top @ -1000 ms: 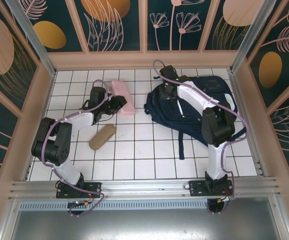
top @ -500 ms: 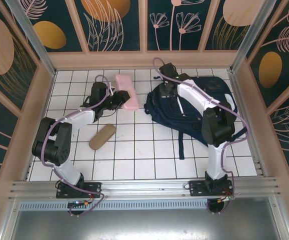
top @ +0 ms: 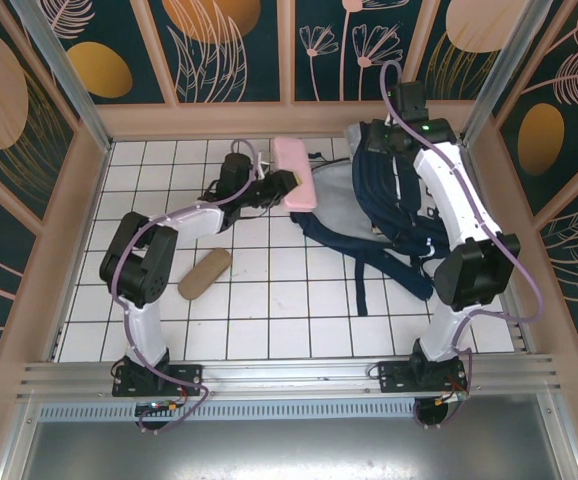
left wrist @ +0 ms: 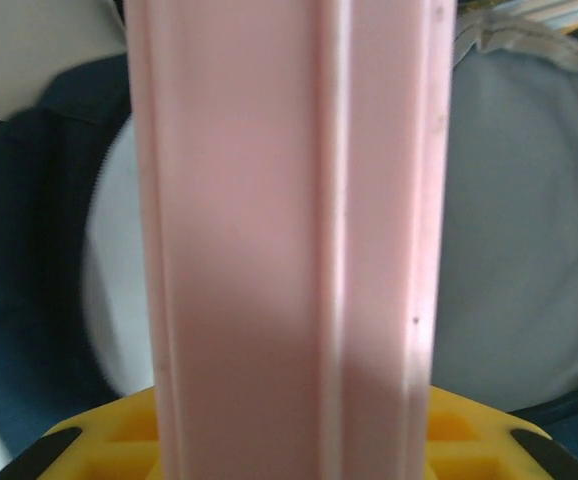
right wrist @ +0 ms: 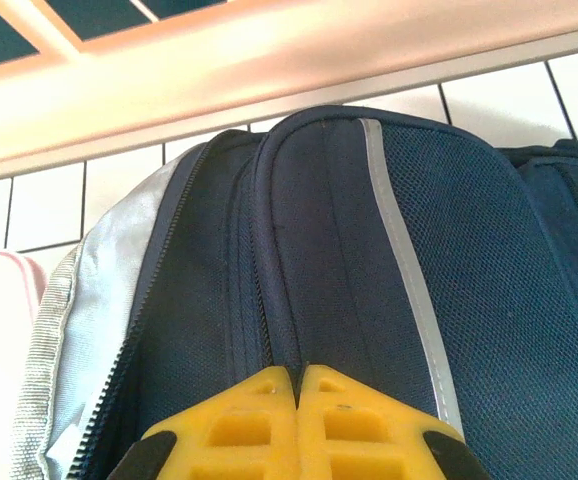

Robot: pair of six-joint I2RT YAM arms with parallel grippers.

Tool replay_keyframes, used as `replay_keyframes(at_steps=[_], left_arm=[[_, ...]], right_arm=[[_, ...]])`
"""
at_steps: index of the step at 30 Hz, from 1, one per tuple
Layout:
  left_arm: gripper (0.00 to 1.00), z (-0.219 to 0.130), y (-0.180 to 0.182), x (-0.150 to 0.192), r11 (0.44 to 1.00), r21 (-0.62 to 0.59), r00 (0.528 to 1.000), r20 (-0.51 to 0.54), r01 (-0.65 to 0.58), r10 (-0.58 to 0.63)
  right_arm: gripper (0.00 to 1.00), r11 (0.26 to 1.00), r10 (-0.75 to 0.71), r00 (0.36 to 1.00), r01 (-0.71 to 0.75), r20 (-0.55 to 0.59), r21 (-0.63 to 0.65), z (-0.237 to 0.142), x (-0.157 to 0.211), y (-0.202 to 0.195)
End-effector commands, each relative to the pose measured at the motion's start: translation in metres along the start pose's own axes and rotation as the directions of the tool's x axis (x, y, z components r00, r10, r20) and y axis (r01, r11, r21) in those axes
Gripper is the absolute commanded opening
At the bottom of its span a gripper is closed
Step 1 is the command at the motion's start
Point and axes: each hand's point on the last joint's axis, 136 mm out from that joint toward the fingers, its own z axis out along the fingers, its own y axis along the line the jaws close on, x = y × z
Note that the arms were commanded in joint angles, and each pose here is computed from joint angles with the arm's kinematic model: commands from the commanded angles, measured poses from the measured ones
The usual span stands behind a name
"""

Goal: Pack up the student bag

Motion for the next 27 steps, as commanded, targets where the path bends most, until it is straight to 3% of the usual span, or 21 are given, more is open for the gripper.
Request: replay_keyframes(at_steps=[1,6,14,21,24,27], left_arm=[[0.33,0.026,-0.035,0.007,0.994,0.106,0.999,-0.027,-0.027,0.030],[0.34,0.076,-0.039,0.031,0.993,0.114,0.996,-0.090,-0.015,0.025],[0.37,0.137,0.005,0.066,0.999,0.011,0.986,-0.162,0.044,-0.041],[0.38,0.153,0.042,0.082,0.990,-0.138,0.981,-0.183,0.040,-0.065],[0.48,0.152,0.044,0.083,0.986,-0.161,0.981,-0.183,0.034,-0.064],[0.67,0.148,0.037,0.079,0.986,-0.165,0.983,-0.175,0.018,-0.047]], right_arm=[[0.00,0.994,0.036,0.994,-0.025,0.102,-0.109,-0.032,-0.031,0.015],[0.00,0.987,0.056,0.994,-0.041,0.096,-0.153,-0.035,-0.027,0.020],[0.00,0.981,0.078,0.992,-0.059,0.096,-0.185,-0.040,-0.022,0.023],[0.00,0.981,0.081,0.991,-0.061,0.107,-0.182,-0.045,-0.021,0.020],[0.00,0.981,0.086,0.991,-0.066,0.105,-0.181,-0.043,-0.018,0.018],[0.00,0.980,0.090,0.991,-0.070,0.101,-0.184,-0.041,-0.017,0.016]])
